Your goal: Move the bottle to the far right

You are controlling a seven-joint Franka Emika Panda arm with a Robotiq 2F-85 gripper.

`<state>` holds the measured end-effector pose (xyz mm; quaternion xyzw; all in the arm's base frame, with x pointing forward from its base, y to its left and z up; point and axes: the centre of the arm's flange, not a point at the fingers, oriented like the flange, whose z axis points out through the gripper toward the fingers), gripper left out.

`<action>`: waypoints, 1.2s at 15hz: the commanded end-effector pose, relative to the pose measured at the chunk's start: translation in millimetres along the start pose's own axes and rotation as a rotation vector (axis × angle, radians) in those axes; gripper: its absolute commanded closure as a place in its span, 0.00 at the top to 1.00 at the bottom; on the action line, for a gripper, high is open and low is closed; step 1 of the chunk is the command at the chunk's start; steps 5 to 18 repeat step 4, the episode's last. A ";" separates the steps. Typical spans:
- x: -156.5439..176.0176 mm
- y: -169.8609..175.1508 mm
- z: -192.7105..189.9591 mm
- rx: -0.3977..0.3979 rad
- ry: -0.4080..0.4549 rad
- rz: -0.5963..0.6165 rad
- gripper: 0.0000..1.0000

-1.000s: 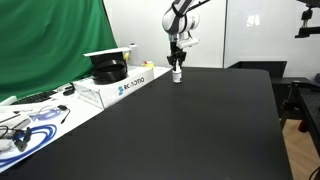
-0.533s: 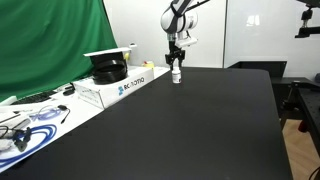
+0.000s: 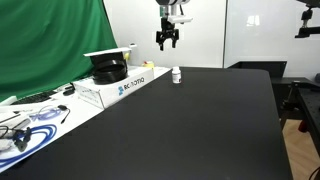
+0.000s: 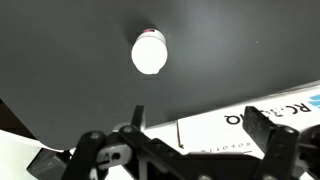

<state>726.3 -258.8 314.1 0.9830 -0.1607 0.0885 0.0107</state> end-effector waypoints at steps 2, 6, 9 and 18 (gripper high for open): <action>-4.3 -6.0 -19.6 0.006 -0.013 -0.006 0.99; -8.2 -7.3 -21.2 0.007 -0.021 -0.007 1.00; -8.2 -7.3 -21.2 0.007 -0.021 -0.007 1.00; -8.2 -7.3 -21.2 0.007 -0.021 -0.007 1.00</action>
